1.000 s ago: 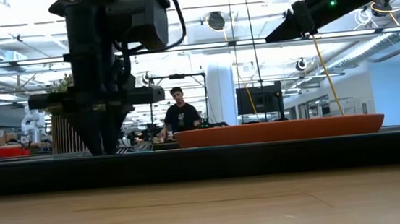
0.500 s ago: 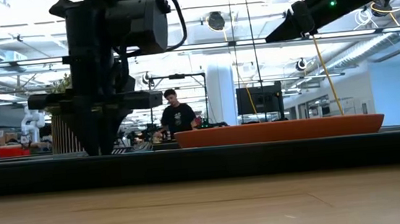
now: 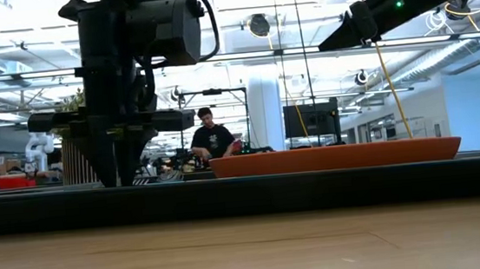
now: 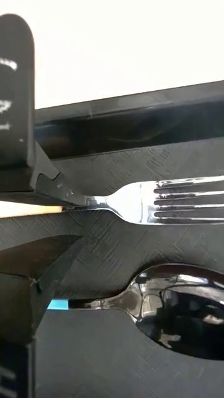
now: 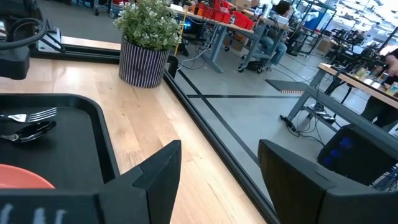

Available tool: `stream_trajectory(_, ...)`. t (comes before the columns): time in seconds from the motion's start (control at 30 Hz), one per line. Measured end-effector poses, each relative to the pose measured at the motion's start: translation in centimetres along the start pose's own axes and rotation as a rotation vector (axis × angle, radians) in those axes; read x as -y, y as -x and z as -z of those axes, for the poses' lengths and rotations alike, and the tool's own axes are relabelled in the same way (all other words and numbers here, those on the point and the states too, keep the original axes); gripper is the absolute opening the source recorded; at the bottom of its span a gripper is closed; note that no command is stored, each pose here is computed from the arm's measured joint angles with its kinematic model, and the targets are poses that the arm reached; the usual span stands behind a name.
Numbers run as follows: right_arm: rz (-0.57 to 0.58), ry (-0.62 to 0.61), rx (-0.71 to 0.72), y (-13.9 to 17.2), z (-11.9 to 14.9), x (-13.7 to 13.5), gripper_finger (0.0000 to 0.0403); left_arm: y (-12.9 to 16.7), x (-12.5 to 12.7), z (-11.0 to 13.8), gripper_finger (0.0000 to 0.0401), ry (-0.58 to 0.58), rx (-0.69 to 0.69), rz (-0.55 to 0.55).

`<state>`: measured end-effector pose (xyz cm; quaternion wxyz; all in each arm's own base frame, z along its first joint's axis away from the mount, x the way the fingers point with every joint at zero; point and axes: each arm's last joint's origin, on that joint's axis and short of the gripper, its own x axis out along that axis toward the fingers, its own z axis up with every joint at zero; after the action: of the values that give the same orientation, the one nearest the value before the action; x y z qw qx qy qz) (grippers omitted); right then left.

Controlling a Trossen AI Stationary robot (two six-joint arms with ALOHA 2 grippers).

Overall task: Pick and place plate/cup/fork/spoon on tray
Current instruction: Adjust the orange fork

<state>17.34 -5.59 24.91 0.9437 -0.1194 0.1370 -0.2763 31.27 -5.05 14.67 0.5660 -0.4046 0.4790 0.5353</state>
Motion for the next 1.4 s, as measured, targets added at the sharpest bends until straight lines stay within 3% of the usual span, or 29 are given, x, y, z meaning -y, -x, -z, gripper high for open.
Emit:
stream_trajectory(0.3, 0.000, 0.000, 0.000, 0.00, 0.00, 0.00, 0.0208, 0.03, 0.01, 0.18, 0.0088, 0.054, 0.002, 0.004)
stream_trajectory(1.4, -0.001, 0.006, -0.007, 0.01, 0.07, -0.01, 0.0208, 0.83, 0.22, 0.09, 0.0088, -0.030, -0.020, -0.014)
